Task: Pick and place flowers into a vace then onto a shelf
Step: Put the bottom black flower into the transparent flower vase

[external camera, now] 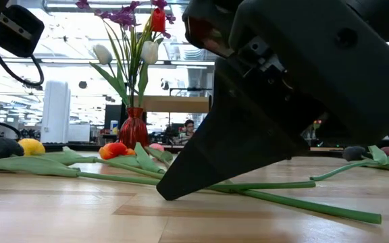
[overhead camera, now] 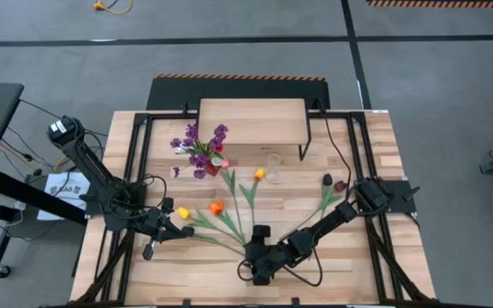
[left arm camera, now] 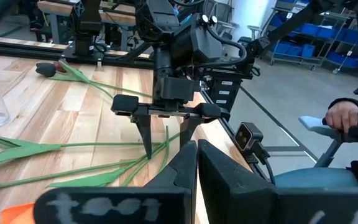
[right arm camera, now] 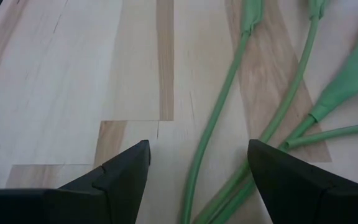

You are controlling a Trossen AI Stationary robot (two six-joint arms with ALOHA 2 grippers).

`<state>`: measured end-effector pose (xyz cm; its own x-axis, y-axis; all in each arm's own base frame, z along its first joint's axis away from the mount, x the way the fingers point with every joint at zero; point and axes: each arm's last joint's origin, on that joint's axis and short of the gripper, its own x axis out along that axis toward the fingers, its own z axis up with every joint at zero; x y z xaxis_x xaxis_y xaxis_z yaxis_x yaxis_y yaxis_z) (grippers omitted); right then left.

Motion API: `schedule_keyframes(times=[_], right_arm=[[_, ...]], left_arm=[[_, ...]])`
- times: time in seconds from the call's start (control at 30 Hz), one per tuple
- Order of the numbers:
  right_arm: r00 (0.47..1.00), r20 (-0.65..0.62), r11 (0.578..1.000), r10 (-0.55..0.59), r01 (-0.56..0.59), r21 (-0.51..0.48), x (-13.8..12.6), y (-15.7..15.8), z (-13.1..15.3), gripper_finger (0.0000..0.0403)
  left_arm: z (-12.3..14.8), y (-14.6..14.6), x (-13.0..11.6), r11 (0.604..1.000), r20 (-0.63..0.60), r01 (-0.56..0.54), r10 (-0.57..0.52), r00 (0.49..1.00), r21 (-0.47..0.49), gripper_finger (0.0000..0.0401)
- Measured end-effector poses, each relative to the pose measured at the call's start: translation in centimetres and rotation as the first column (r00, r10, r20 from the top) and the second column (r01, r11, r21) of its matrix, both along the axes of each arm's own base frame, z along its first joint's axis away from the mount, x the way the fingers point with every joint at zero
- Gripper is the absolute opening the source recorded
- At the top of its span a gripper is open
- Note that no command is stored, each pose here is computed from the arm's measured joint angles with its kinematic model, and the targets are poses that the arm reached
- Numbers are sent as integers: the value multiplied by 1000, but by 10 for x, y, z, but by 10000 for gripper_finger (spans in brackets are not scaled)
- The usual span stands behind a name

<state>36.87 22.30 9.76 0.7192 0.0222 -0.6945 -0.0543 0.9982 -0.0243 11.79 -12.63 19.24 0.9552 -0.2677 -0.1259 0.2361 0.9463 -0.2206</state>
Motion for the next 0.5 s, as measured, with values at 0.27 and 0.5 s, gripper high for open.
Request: schedule_keyframes(times=[0.27,0.5], right_arm=[[1000,20,999,-6,7,-35,-3,4,0,258],[999,51,998,19,-16,-58,3,11,10,221]], left_arm=[[0,0,0,1000,0,0,0,1000,0,2],[0,0,0,1000,0,0,0,1000,1,2]])
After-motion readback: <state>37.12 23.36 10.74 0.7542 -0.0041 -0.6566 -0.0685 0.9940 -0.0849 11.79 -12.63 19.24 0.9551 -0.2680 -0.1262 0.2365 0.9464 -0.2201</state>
